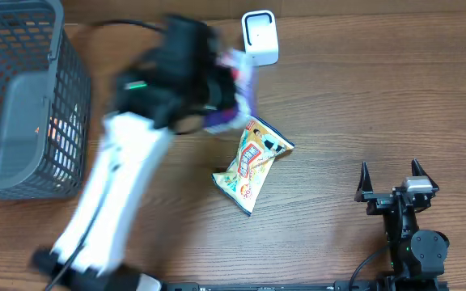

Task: Scan the item barcode
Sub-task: 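Carry the pink flower pack right of the snack bag and release, then reach the left gripper into the basket and grasp the white Pantene bottle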

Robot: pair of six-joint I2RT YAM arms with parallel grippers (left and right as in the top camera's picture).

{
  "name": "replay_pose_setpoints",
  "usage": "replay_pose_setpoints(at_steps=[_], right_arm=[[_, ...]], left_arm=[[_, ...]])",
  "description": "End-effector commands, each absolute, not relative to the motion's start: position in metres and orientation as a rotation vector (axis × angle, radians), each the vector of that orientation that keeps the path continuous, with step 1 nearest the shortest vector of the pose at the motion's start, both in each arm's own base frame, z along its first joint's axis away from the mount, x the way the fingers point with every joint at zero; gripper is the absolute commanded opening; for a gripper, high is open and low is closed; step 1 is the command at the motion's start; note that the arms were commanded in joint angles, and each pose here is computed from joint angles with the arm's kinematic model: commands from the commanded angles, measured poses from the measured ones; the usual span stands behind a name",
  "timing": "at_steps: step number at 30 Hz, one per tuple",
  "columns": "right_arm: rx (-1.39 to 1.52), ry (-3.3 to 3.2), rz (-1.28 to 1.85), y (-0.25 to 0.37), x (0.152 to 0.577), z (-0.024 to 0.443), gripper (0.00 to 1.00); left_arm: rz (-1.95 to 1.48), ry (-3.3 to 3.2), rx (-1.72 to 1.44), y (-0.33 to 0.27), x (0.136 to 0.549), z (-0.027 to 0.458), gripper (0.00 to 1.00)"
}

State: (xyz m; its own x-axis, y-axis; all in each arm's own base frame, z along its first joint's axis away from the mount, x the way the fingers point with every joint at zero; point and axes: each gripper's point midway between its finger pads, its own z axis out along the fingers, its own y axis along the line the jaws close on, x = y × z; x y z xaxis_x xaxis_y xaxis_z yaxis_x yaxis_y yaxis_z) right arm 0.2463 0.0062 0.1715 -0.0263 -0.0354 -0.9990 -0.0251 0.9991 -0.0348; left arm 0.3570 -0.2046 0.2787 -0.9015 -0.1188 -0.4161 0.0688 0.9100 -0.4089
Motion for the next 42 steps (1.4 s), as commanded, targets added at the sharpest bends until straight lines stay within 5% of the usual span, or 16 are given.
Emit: replay_pose_setpoints(at_steps=[1,7,12,16,17,19,21,27,32,37,42], right_arm=[[-0.048,1.593,-0.009,0.006,0.246,0.17,1.0],[-0.048,1.593,-0.009,0.006,0.246,0.17,1.0],[-0.048,1.593,-0.009,0.006,0.246,0.17,1.0],[-0.048,1.593,-0.009,0.006,0.246,0.17,1.0],[-0.048,1.593,-0.008,0.006,0.246,0.17,1.0],[-0.048,1.593,-0.009,0.006,0.246,0.17,1.0],[-0.048,1.593,-0.009,0.006,0.246,0.17,1.0],[-0.048,1.593,-0.009,0.006,0.246,0.17,1.0],[-0.048,1.593,-0.009,0.006,0.246,0.17,1.0],[-0.048,1.593,-0.009,0.006,0.246,0.17,1.0],[-0.048,1.593,-0.009,0.006,0.246,0.17,1.0]], left_arm=[[-0.584,2.779,0.095,-0.273,0.345,0.213,0.04],[-0.581,2.873,0.171,-0.346,0.349,0.124,0.04],[-0.73,2.89,0.213,-0.371,0.348,0.108,0.1],[-0.826,2.721,0.404,-0.378,0.37,0.153,0.49],[-0.915,2.642,0.439,-0.382,0.379,0.188,0.82],[-0.934,2.591,0.412,-0.373,0.39,0.221,0.97],[-0.934,2.545,0.363,-0.354,0.402,0.256,1.0],[-0.701,2.353,0.095,-0.201,0.432,0.379,0.98],[-0.372,2.202,-0.385,-0.01,0.403,0.441,1.0],[-0.116,2.145,-0.85,0.15,0.34,0.428,1.0],[-0.035,2.176,-1.192,0.242,0.307,0.375,1.0]])
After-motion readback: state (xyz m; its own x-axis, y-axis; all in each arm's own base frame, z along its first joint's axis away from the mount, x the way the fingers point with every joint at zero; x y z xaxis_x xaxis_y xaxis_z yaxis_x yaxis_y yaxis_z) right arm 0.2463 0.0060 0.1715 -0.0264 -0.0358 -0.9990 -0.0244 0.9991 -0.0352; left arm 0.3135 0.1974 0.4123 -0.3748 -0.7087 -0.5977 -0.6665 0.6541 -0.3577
